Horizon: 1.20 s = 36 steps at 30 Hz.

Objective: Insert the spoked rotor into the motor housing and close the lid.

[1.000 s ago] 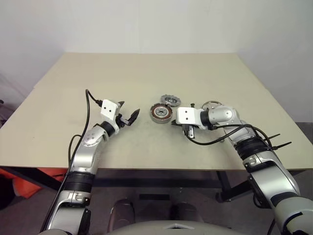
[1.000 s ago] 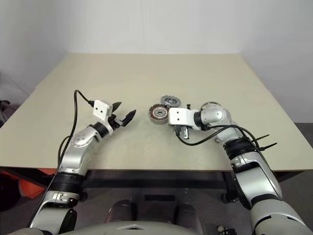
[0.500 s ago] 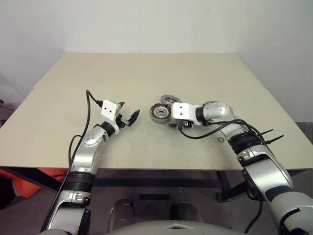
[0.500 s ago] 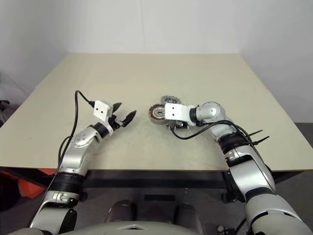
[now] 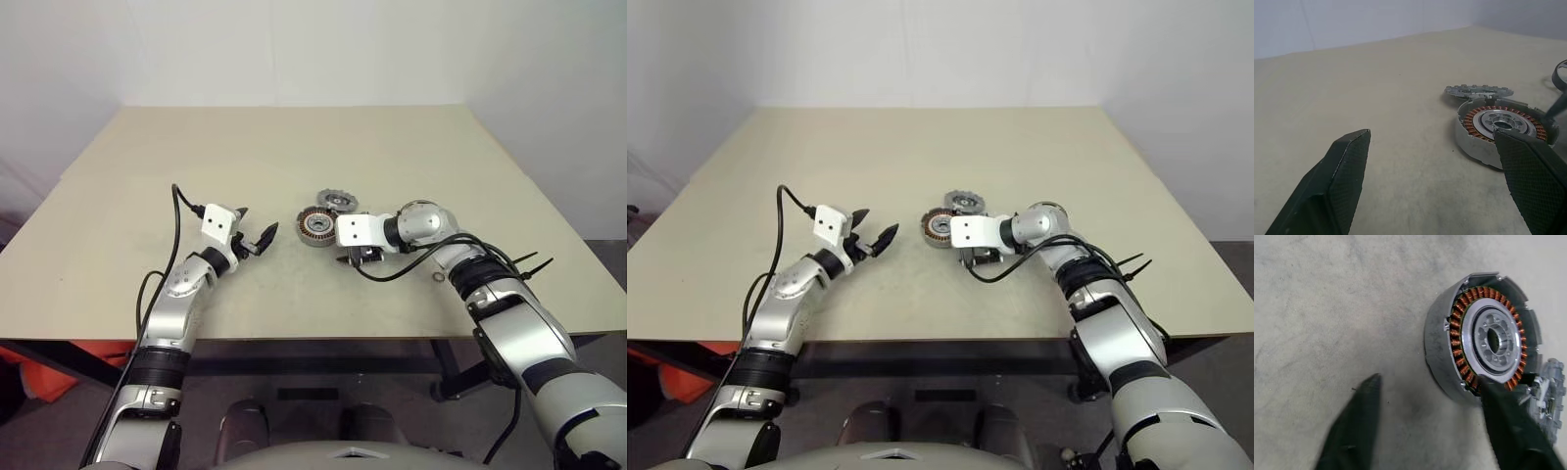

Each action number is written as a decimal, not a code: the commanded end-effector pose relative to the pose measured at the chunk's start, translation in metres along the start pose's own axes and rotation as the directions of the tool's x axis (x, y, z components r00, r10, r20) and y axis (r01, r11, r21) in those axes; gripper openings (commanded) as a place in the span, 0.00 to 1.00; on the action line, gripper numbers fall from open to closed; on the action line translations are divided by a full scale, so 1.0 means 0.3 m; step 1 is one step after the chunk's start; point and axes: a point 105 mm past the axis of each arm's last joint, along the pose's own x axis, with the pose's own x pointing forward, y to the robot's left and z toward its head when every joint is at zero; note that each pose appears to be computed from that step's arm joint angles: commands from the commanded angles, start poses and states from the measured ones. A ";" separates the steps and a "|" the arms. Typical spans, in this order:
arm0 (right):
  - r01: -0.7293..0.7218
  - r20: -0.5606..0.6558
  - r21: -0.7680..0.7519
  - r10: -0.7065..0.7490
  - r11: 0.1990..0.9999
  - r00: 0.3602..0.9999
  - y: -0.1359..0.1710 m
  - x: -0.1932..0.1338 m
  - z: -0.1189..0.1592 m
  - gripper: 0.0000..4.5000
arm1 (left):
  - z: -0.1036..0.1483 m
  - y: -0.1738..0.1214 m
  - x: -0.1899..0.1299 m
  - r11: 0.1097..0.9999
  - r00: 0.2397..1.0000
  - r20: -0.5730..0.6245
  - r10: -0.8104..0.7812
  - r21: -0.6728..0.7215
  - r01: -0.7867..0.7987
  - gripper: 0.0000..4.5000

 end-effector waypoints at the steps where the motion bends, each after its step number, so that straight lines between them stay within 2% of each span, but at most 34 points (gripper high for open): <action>1: 0.026 0.004 -0.056 -0.026 0.998 1.000 -0.047 -0.003 0.032 0.46 | 0.049 0.002 0.003 1.000 0.999 0.054 0.004 0.031 -0.006 0.95; 2: 0.027 0.001 -0.059 -0.027 0.998 1.000 -0.047 0.001 0.031 0.39 | 0.049 0.003 0.002 1.000 0.999 0.054 0.006 0.030 -0.007 0.95; 11: 0.036 0.000 -0.058 -0.036 0.998 0.999 -0.054 0.022 0.038 0.39 | 0.047 0.008 -0.003 0.999 0.999 0.052 0.010 0.031 -0.011 0.95; 14: 0.022 0.004 -0.052 -0.022 0.998 1.000 -0.046 0.022 0.035 0.27 | 0.047 0.009 -0.001 0.999 0.999 0.051 0.008 0.032 -0.010 0.95; 18: 0.022 0.003 -0.063 -0.022 0.998 1.000 -0.047 0.014 0.032 0.01 | 0.047 0.010 -0.001 0.999 0.999 0.049 0.008 0.034 -0.010 0.95; 28: 0.013 -0.018 -0.143 -0.016 0.990 1.000 -0.077 -0.036 0.036 0.01 | 0.043 0.009 0.002 0.999 0.999 0.047 0.006 0.033 -0.008 0.95; 36: -0.031 -0.019 -0.247 0.027 0.969 0.999 -0.102 -0.154 0.064 0.01 | 0.031 0.004 0.003 1.000 0.999 0.042 0.009 0.026 -0.010 0.95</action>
